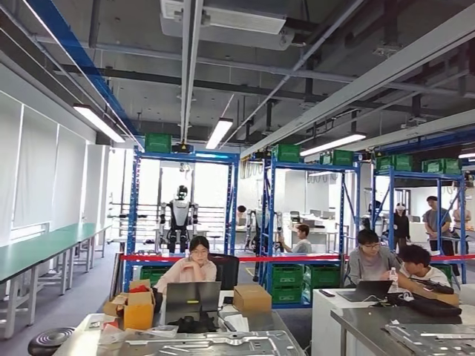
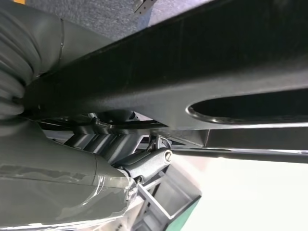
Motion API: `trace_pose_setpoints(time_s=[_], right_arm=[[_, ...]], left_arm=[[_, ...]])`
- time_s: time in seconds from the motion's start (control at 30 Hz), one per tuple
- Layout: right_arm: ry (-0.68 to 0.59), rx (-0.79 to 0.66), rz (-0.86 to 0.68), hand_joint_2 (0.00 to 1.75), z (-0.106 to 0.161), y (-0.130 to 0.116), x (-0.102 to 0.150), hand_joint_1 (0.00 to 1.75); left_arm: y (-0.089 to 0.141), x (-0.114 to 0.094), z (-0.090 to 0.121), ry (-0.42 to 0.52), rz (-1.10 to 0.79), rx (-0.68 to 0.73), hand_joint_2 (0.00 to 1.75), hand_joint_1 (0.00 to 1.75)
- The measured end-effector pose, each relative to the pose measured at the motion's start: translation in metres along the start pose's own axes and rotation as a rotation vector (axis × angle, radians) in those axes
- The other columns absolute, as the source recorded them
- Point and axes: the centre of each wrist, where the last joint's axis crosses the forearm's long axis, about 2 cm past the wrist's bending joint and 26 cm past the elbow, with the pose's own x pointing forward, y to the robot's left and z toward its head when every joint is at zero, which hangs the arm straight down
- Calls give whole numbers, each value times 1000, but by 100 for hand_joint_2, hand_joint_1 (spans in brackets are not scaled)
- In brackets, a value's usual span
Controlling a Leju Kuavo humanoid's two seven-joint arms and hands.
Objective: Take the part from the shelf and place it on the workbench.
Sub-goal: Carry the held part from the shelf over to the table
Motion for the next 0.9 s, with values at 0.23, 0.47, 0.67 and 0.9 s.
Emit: trace_pose_setpoints(time_s=[0.23, 0.47, 0.67, 0.9], right_arm=[[-7, -4, -4, 175, -1, 1, 0, 175], [-8, -5, -20, 175, -1, 7, -3, 175], [-16, -7, -14, 175, -1, 6, -1, 175], [-16, -11, -19, 175, -1, 8, -2, 175]], left_arm=[[1, 3, -1, -4, -2, 3, 175, 0], [3, 0, 0, 4, -4, 6, 175, 0], [3, 1, 0, 3, -5, 7, 175, 0], [5, 2, -1, 1, -7, 10, 175, 0]])
